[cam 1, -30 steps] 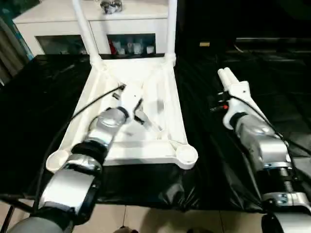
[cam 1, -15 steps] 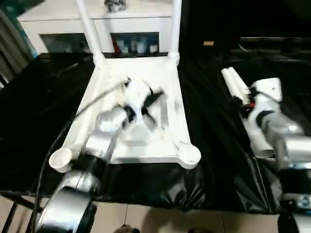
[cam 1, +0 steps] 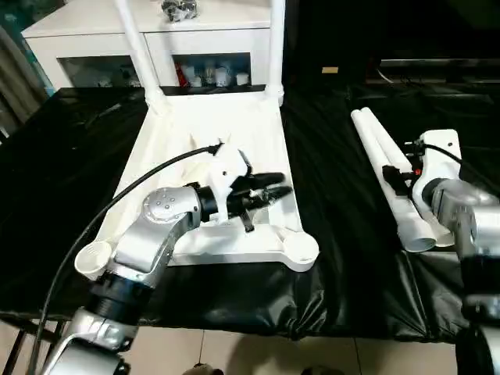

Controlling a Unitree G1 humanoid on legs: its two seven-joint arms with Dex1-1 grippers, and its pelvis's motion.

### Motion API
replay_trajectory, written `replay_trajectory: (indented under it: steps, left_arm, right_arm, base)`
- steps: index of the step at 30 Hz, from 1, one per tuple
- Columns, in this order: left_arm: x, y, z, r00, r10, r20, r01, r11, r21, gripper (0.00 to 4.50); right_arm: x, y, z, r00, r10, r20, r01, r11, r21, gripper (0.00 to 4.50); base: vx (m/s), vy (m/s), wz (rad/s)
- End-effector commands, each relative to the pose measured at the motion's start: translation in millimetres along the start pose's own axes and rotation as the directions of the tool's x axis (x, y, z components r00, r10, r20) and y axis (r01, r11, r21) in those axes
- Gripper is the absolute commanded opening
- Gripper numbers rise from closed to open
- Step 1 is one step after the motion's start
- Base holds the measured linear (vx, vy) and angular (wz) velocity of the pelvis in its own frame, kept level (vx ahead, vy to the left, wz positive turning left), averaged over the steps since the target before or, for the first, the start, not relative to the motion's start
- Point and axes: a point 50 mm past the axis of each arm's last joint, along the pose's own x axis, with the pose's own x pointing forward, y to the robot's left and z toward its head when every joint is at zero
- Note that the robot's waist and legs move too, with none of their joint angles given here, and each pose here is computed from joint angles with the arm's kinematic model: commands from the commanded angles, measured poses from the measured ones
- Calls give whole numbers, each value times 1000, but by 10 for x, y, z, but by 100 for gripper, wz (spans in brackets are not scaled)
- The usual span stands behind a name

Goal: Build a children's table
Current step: Pick table leg

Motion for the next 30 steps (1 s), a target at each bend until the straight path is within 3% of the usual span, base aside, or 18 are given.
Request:
replay_trajectory:
  steps: [1,2,16,20,30]
  left_arm:
    - [-20,-24,28,1000,-8,-21,8,1000,8,166]
    - [-21,-25,30,1000,-7,-22,7,1000,3,194]
    - [-45,-112,81,997,-56,-52,54,998,-25,194]
    - [-43,-123,103,996,-72,-51,71,997,-33,194]
    - [-63,-189,82,984,-142,-105,137,989,-52,204]
  right_arm:
    - [31,17,-31,997,22,-75,-21,1000,18,359]
    - [37,30,-38,996,42,-79,-39,999,35,367]
    - [76,148,-155,958,194,-210,-162,974,161,367]
    - [78,146,-199,950,194,-246,-160,975,152,367]
    - [105,141,-262,940,197,-278,-158,975,158,278]
  base:
    - [0,0,0]
    - [0,0,0]
    - [0,0,0]
    - [0,0,0]
    - [0,0,0]
